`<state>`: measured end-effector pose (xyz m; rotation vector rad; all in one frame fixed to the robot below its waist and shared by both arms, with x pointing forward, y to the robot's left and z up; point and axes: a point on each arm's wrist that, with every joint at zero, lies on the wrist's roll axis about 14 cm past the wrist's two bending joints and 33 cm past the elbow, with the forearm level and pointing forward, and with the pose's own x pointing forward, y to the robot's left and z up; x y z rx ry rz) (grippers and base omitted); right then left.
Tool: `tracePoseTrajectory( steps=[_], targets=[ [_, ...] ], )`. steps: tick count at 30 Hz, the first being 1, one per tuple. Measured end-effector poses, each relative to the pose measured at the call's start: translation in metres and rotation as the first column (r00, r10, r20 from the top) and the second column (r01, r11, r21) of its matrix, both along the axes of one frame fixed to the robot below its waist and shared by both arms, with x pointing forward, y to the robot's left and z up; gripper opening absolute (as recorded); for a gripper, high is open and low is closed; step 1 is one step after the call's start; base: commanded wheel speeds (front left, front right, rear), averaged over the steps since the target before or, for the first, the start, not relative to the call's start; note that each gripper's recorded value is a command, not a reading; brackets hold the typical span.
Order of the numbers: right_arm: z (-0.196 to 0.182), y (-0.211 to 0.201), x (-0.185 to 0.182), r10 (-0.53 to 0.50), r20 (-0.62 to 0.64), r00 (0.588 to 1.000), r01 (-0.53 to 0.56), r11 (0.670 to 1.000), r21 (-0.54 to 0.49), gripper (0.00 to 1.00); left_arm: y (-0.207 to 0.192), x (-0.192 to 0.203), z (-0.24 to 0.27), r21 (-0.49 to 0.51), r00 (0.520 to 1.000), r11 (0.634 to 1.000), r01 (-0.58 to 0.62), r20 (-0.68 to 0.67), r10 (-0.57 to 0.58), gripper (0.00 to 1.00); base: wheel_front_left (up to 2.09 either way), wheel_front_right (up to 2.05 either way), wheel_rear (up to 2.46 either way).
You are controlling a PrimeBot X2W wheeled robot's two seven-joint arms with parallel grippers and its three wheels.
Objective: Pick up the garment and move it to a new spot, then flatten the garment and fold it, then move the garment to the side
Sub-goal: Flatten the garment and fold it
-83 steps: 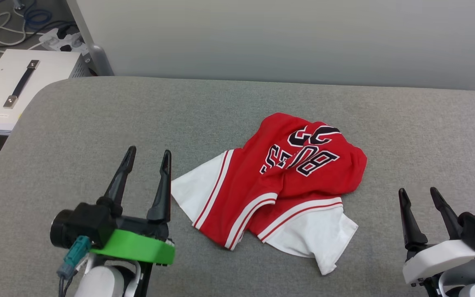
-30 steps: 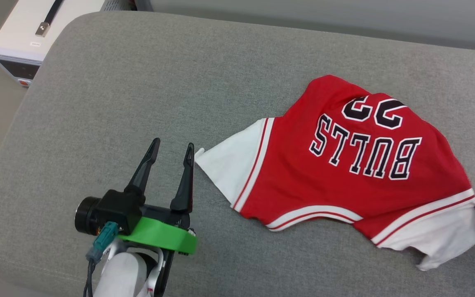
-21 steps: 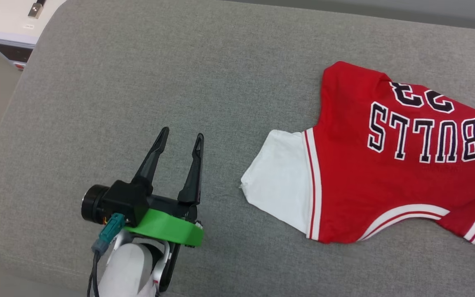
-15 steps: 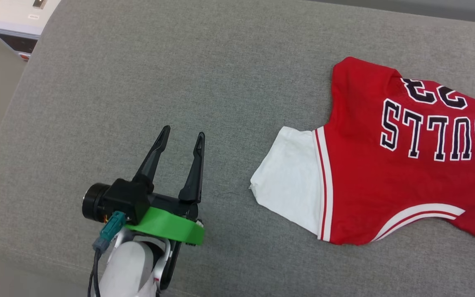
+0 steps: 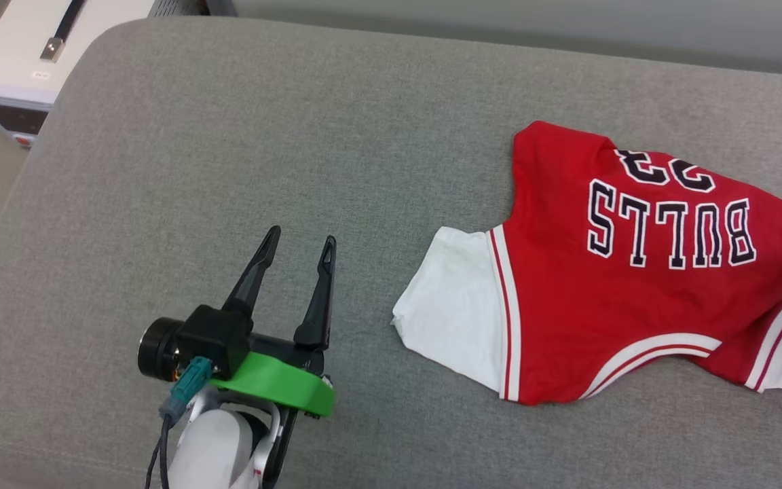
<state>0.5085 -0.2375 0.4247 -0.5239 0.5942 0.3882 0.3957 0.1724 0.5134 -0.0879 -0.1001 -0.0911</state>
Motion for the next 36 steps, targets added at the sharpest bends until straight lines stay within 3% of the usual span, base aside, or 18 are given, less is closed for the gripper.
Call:
tracePoseTrajectory(
  steps=[5,12,19,24,30,36],
  targets=[
    [0.062,0.007,0.009,-0.091,0.253,0.963,0.03,0.972,0.235,1.0,-0.007,-0.005,0.01,-0.041,0.999,0.999,0.018,0.028,-0.017,1.0,0.0,0.0,0.0],
    [0.113,0.002,-0.021,-0.275,0.458,0.846,0.022,0.874,0.485,1.0,-0.023,-0.008,0.018,-0.08,0.997,0.995,0.066,0.054,-0.062,1.0,0.0,0.0,0.0],
    [0.11,0.01,-0.078,-0.414,0.483,0.771,0.037,0.787,0.616,1.0,-0.042,-0.013,0.017,-0.111,0.992,0.986,0.121,0.05,-0.116,1.0,0.0,0.0,0.0],
    [0.106,0.03,-0.11,-0.47,0.464,0.751,0.055,0.744,0.666,1.0,-0.055,-0.016,-0.009,-0.114,0.984,0.979,0.169,-0.031,-0.174,1.0,0.0,0.0,0.0],
    [0.108,0.022,-0.109,-0.473,0.471,0.745,0.071,0.758,0.649,1.0,-0.064,-0.007,-0.026,-0.058,0.961,0.971,0.23,-0.141,-0.236,1.0,0.0,0.0,0.0],
    [0.096,0.02,-0.11,-0.457,0.455,0.764,0.098,0.78,0.618,1.0,-0.071,-0.006,-0.071,-0.019,0.86,0.969,0.246,-0.457,-0.227,1.0,0.0,0.0,0.0]
  ],
)
